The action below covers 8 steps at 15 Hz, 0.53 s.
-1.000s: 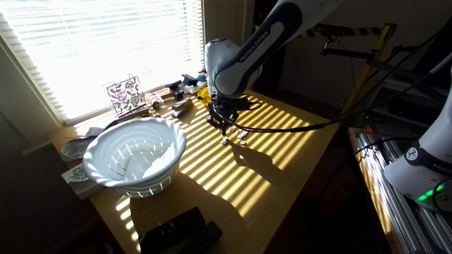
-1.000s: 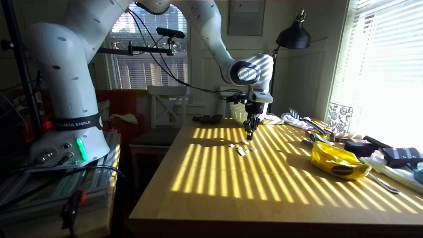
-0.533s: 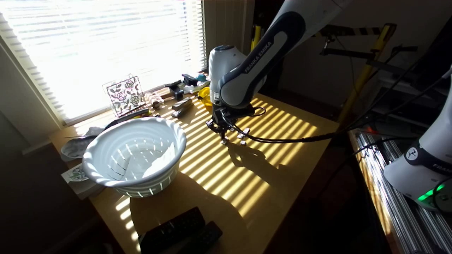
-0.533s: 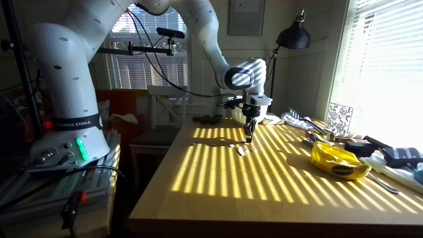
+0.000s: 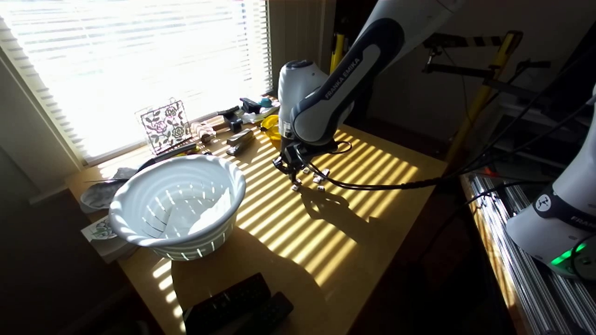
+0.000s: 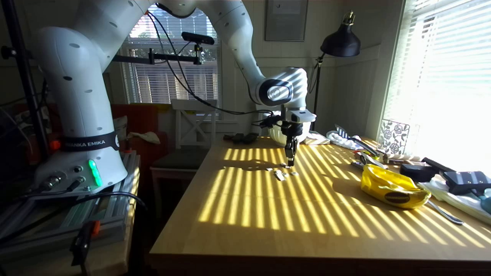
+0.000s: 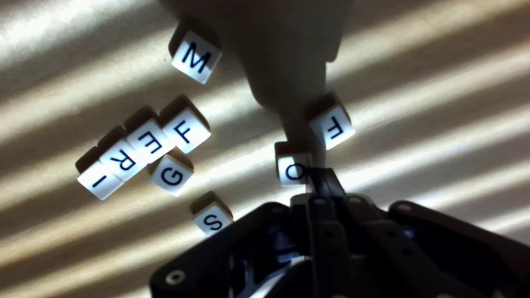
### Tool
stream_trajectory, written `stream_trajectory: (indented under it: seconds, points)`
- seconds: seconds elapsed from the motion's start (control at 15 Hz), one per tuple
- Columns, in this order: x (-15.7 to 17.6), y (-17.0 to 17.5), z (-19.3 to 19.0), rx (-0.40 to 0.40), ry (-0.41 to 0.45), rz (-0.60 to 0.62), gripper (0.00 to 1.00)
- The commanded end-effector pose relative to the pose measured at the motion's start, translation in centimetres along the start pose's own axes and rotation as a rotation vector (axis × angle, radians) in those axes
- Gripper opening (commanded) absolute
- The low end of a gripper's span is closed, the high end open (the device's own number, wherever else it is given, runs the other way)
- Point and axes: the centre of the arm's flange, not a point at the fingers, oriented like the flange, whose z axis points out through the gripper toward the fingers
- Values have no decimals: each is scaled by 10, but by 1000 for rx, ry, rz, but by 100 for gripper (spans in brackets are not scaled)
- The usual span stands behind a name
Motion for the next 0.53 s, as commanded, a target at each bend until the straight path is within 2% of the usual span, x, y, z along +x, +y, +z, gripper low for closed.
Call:
stream_trajectory:
  seconds: [0.0, 0.47]
  points:
    - [-7, 12, -1, -29, 5, 28, 0]
    - [1, 19, 2, -78, -20, 223, 0]
